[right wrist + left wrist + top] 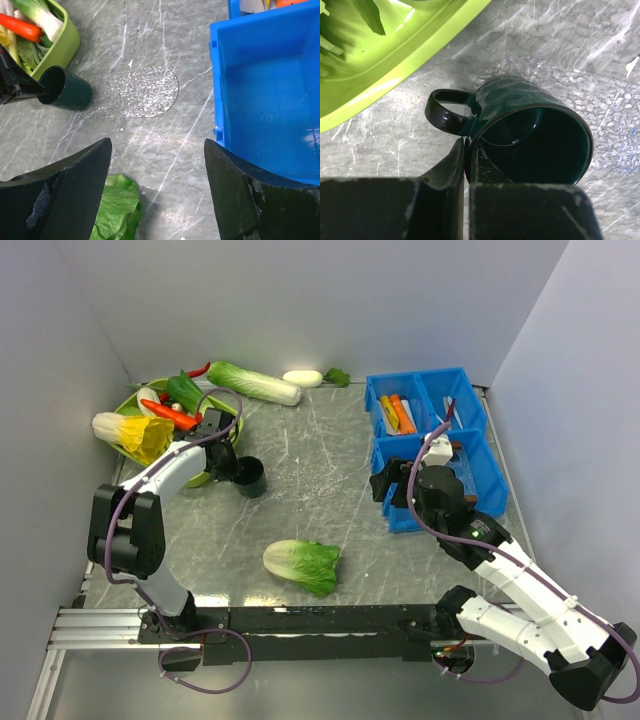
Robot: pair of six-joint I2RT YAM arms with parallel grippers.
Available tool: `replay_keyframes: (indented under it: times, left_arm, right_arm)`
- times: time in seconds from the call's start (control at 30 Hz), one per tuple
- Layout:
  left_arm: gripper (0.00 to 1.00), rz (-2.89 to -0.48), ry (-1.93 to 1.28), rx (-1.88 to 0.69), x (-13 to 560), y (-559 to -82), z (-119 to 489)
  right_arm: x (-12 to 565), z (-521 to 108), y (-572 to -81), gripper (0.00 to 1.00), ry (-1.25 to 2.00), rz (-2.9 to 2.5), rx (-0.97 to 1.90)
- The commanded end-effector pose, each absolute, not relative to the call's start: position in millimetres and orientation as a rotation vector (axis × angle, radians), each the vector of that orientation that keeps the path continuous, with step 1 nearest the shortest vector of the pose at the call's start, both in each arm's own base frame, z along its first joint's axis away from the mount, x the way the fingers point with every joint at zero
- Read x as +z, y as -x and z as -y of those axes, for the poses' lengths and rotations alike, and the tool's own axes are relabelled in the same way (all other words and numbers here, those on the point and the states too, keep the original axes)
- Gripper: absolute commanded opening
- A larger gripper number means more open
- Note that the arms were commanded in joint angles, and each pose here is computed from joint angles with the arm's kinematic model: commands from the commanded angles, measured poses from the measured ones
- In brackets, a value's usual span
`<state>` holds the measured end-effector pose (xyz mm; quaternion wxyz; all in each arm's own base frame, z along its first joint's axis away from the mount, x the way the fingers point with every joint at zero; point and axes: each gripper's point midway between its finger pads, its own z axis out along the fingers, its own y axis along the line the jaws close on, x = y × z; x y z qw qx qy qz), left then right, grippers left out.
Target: Prepare toiletry sets of a toothbrush and toothpaste on the tray
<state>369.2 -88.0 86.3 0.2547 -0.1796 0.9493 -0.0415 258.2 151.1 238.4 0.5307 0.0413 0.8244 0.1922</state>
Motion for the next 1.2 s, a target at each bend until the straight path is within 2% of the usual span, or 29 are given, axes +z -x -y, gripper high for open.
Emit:
replay_keyframes:
  times: [0.0, 0.37, 0.57, 0.73, 1.17]
  left_arm:
    - [0.01, -2.483, 0.505, -0.196, 114, -379, 94]
    - [0.02, -2.507, 0.495, -0.208, 107, -376, 96]
    - [0.13, -2.512, 0.495, -0.200, 108, -377, 96]
    - [0.32, -2.500, 0.501, -0.197, 111, -378, 95]
    - [0.42, -2.458, 0.486, -0.227, 125, -379, 96]
  right_arm:
    - [245, -152, -261, 0.82, -0.096, -1.947, 0.464]
    - [244, -152, -262, 0.82, -0.095, -1.950, 0.462]
    - [243, -152, -262, 0.82, -0.096, -1.954, 0.459]
    - [243, -152, -262, 0.82, -0.098, -1.955, 0.457]
    - [245, -151, -260, 0.82, -0.098, -1.950, 0.462]
